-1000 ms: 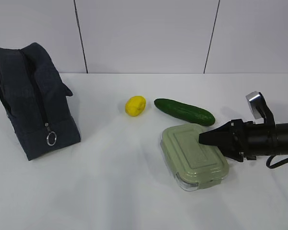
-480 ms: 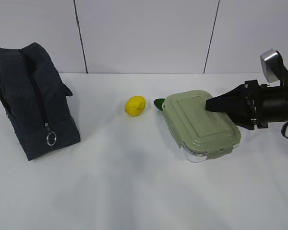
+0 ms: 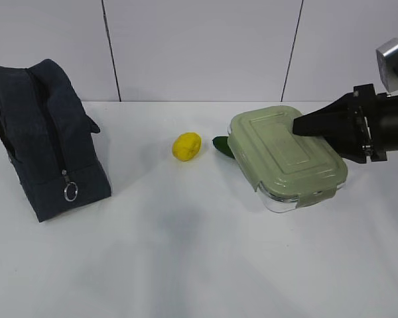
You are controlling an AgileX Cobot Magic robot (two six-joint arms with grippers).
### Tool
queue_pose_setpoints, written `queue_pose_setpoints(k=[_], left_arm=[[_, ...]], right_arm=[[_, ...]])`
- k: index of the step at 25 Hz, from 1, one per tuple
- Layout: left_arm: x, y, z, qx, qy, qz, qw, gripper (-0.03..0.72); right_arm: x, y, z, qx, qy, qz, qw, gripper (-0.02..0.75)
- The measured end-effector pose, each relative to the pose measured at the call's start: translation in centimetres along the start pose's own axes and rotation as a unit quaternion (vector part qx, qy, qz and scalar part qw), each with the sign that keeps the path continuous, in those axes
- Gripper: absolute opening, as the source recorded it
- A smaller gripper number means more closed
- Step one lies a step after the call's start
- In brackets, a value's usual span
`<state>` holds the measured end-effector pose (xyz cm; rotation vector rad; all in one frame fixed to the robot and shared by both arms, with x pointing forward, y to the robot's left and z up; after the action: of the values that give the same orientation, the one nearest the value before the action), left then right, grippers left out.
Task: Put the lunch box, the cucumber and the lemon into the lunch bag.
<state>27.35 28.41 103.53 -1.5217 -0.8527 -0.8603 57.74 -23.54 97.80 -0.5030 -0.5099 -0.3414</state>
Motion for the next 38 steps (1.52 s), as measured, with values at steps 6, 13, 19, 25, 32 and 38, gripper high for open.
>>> queue_pose_setpoints(k=[6, 13, 19, 25, 32, 38], left_arm=[[0.0, 0.0, 0.0, 0.000, 0.000, 0.000, 1.000, 0.240], [0.0, 0.0, -0.1, -0.002, -0.001, 0.000, 1.000, 0.240], [0.3, 0.1, -1.4, -0.052, -0.028, -0.003, 0.998, 0.248], [2.3, 1.8, -1.8, -0.068, -0.086, 0.027, 0.994, 0.347], [5.8, 7.2, -2.2, -0.088, -0.287, 0.069, 0.952, 0.431], [7.0, 13.3, -2.1, -0.082, -0.413, 0.119, 0.899, 0.435]], right_arm=[[-0.2, -0.6, 0.8, -0.009, -0.005, 0.010, 1.000, 0.410], [-0.1, -1.1, 1.8, -0.015, -0.013, 0.013, 1.000, 0.410], [-0.3, -1.2, 1.8, -0.019, -0.011, 0.020, 1.000, 0.410], [-0.2, -1.2, 1.6, -0.024, -0.010, 0.017, 1.000, 0.410], [-0.2, -1.2, 1.4, -0.033, -0.012, 0.016, 0.999, 0.410], [-0.3, -1.2, 1.1, -0.044, -0.016, 0.019, 0.999, 0.410]])
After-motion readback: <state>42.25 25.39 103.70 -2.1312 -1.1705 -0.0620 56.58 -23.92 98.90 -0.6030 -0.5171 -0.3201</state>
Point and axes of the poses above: a point on each arm's last joint axis where the gripper is mounted, y pointing out along that axis toward the gripper, z along the wrist's bending axis when the last joint is at zero, x = y × z, the point moved 5 cm from there along y, pointing out along that axis toward the gripper, and after that the axes turned 4 degrees about -y, right-handed, at the moved point
